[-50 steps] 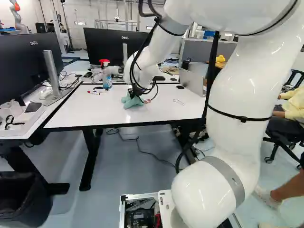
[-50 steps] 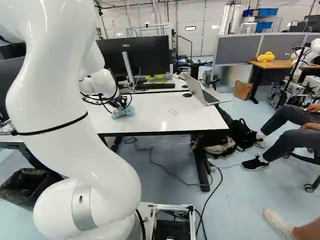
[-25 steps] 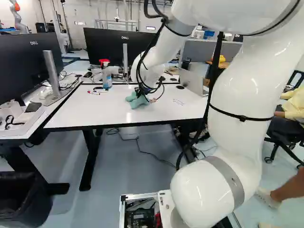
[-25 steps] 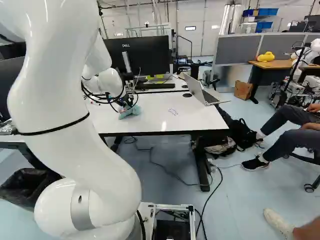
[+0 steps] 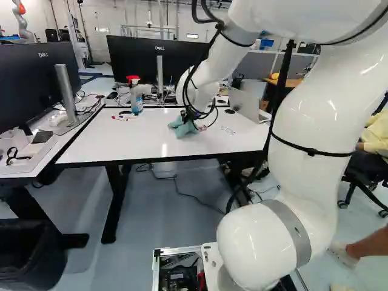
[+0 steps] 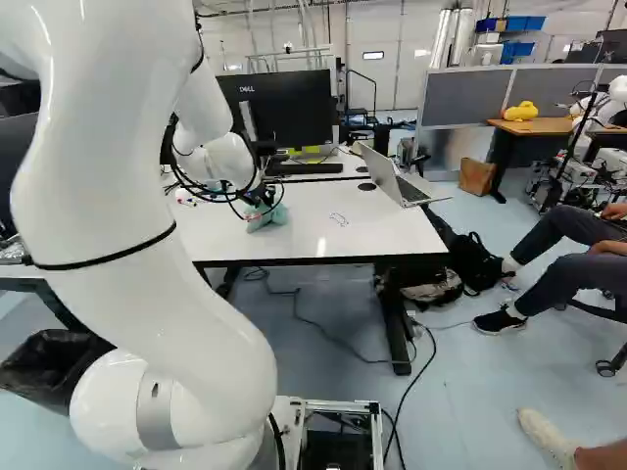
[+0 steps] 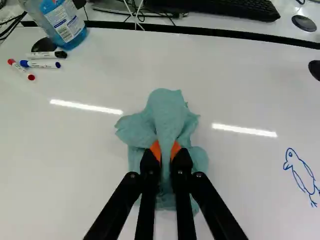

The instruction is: Clean the table with the green towel

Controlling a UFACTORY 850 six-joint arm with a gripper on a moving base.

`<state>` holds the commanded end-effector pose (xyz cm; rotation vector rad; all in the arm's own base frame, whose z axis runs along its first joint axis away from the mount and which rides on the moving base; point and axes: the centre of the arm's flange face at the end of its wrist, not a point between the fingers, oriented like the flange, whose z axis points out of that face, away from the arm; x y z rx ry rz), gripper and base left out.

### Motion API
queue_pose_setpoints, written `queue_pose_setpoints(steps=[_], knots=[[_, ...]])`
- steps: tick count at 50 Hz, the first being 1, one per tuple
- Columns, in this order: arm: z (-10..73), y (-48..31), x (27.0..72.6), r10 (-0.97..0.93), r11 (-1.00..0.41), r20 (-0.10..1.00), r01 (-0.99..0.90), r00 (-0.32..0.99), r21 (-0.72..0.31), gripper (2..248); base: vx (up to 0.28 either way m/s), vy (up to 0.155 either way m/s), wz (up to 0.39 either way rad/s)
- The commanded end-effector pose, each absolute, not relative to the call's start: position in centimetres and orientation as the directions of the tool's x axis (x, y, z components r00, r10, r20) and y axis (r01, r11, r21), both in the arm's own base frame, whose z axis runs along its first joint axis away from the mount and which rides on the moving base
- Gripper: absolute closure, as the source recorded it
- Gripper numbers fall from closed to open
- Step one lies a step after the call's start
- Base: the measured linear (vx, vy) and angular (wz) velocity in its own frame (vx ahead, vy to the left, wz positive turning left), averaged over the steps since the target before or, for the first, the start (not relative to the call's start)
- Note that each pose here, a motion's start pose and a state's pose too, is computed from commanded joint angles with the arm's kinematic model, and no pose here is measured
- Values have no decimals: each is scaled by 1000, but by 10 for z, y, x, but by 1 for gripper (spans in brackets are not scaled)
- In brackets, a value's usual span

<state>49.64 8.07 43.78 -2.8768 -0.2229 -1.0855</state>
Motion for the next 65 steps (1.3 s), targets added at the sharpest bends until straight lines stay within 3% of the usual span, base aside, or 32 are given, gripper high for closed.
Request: queue_pose_setpoints(steps=[65], knots=[[438,-28,534,-44,-998,688,-57,724,-4,210,0,0,0]])
